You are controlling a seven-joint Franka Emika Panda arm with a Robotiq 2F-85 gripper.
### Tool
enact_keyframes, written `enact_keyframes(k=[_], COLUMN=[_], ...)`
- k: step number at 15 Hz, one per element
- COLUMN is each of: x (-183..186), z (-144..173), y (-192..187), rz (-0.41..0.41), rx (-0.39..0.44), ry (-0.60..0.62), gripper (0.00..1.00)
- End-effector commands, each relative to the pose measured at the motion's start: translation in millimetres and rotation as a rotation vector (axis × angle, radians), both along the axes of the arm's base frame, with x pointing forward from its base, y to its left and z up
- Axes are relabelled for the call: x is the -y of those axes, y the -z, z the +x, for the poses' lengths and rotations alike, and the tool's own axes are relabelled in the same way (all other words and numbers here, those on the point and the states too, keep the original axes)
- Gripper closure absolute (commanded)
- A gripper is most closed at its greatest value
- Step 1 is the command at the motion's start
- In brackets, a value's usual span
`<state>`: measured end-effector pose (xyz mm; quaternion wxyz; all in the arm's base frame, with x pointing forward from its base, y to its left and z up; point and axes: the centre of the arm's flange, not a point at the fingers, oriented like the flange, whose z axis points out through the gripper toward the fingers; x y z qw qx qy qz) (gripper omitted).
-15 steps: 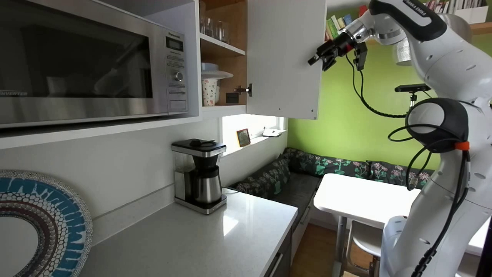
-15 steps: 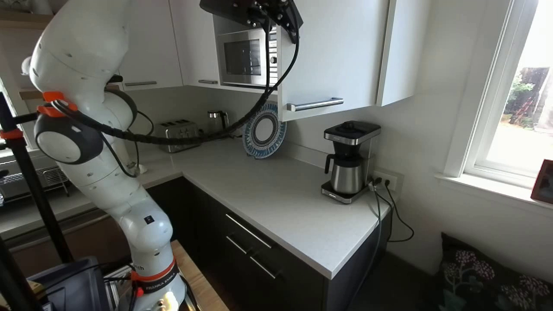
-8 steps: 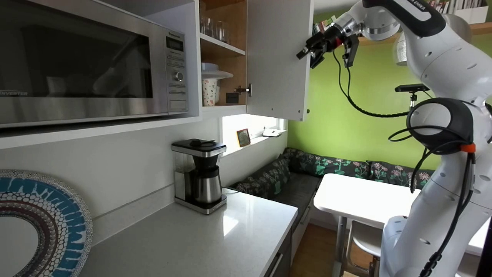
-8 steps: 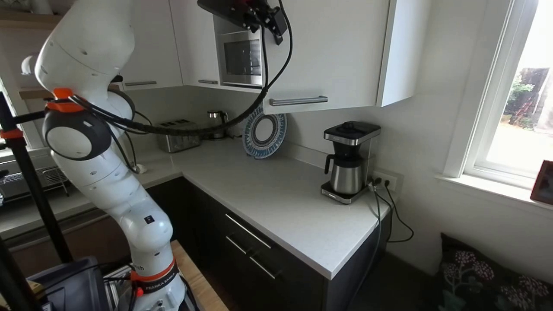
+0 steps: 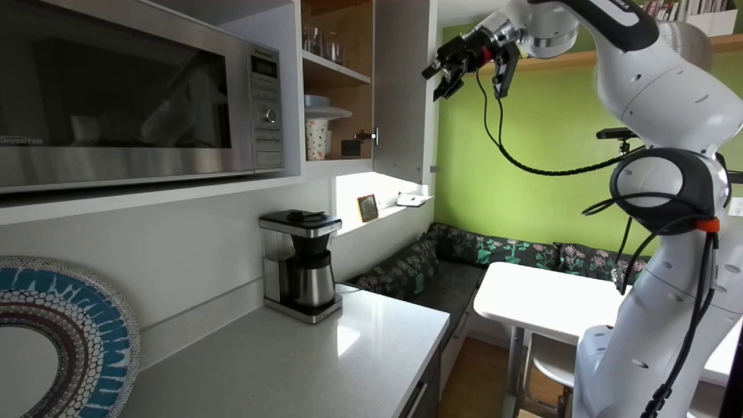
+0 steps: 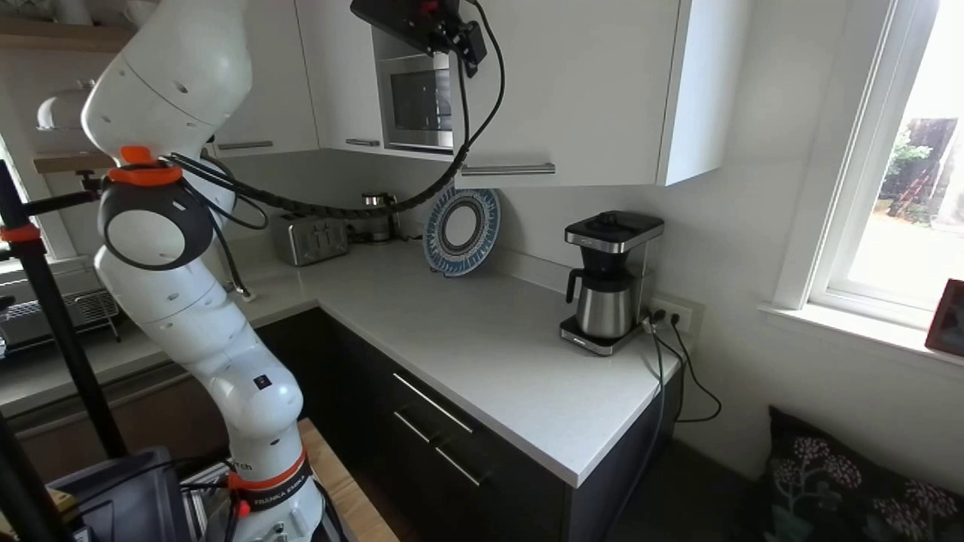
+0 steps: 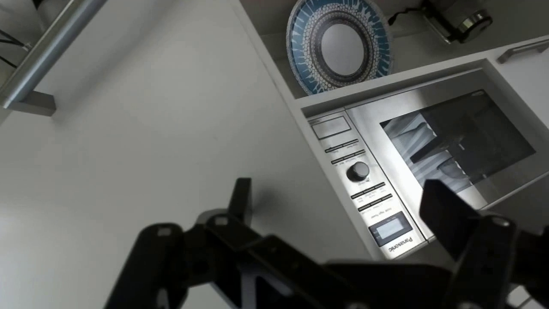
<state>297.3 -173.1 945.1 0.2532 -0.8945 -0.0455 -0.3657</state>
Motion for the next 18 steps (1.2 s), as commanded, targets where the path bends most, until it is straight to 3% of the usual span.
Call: enact_keyframes(k=[1, 12, 18], x=[-16, -60, -66], z=[5, 43, 59], y=[6, 14, 25], rz=[0.074, 0.151, 0.186], rx=[0.004, 0.058, 0.117], ry=[-0.017, 0.035, 0.042], gripper=[0.00, 0.00, 0.00])
